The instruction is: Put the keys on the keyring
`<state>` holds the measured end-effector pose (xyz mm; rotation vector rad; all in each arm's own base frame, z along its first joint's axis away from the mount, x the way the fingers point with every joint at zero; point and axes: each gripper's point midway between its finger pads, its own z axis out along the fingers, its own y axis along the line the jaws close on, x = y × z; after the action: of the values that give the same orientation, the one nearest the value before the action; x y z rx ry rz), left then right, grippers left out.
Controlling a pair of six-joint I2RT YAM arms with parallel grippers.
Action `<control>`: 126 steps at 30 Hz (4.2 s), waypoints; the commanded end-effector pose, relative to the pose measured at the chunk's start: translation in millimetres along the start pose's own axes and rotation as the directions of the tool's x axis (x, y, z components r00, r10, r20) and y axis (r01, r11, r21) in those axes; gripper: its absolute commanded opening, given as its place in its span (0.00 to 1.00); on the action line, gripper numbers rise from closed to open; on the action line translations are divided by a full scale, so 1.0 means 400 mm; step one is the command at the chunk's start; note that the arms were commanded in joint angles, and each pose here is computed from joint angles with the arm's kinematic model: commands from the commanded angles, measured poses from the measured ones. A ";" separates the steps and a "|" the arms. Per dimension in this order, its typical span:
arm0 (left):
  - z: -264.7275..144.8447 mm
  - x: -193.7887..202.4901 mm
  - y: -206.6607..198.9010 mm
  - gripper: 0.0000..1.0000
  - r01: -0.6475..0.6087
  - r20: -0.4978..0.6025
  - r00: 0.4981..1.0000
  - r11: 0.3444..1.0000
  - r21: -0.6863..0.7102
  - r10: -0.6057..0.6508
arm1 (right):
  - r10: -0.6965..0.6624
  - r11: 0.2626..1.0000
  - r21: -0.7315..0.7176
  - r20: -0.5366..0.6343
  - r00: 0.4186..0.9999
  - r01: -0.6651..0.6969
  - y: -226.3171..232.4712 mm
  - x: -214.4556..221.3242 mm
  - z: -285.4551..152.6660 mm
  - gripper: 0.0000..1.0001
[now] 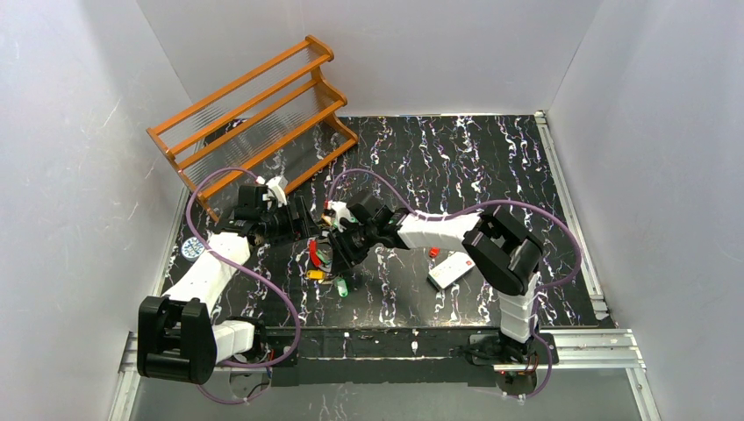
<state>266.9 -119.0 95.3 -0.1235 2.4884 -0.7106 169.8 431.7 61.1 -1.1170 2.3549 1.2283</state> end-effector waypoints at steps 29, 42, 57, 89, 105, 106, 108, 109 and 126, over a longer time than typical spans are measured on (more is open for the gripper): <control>-0.012 0.005 0.000 0.79 -0.012 -0.005 1.000 1.000 -0.012 0.012 | -0.064 0.968 0.244 0.030 0.998 0.055 -0.079 -0.071 -0.015 0.01; -0.014 0.004 -0.002 0.79 -0.016 -0.004 1.000 1.000 -0.010 0.016 | -0.178 0.889 0.431 0.019 0.984 0.153 -0.174 -0.128 -0.091 0.03; -0.015 0.002 -0.005 0.80 -0.020 -0.002 1.000 1.000 -0.004 0.020 | -0.012 0.962 0.271 0.142 0.990 -0.028 -0.095 -0.124 -0.123 0.46; -0.017 0.000 -0.005 0.80 -0.022 0.002 1.000 1.000 -0.006 0.022 | 0.308 0.942 0.115 0.083 0.948 -0.316 -0.144 -0.025 -0.034 0.37; -0.018 0.000 -0.005 0.80 -0.021 0.004 1.000 1.000 -0.005 0.021 | 0.278 0.941 0.162 0.126 0.952 -0.296 -0.185 -0.050 -0.014 0.25; -0.018 0.000 -0.006 0.80 -0.022 0.005 1.000 1.000 -0.004 0.022 | 0.268 0.943 0.169 0.129 0.955 -0.287 -0.188 -0.053 -0.016 0.20; -0.019 -0.002 -0.006 0.80 -0.023 0.008 1.000 1.000 -0.005 0.023 | 0.237 0.948 0.183 0.133 0.962 -0.259 -0.191 -0.059 -0.022 0.09; -0.020 -0.002 -0.008 0.80 -0.024 0.007 1.000 1.000 -0.002 0.024 | 0.216 0.952 0.192 0.135 0.967 -0.240 -0.192 -0.064 -0.027 0.04; -0.075 -0.063 -0.122 0.80 -0.144 0.150 0.982 0.970 0.197 0.115 | -0.281 0.929 0.298 0.175 0.944 0.221 -0.096 -0.190 -0.227 0.01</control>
<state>266.1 -125.3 117.1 -0.0607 2.4074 -0.7614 246.8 387.0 89.3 -0.9827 2.2644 0.9121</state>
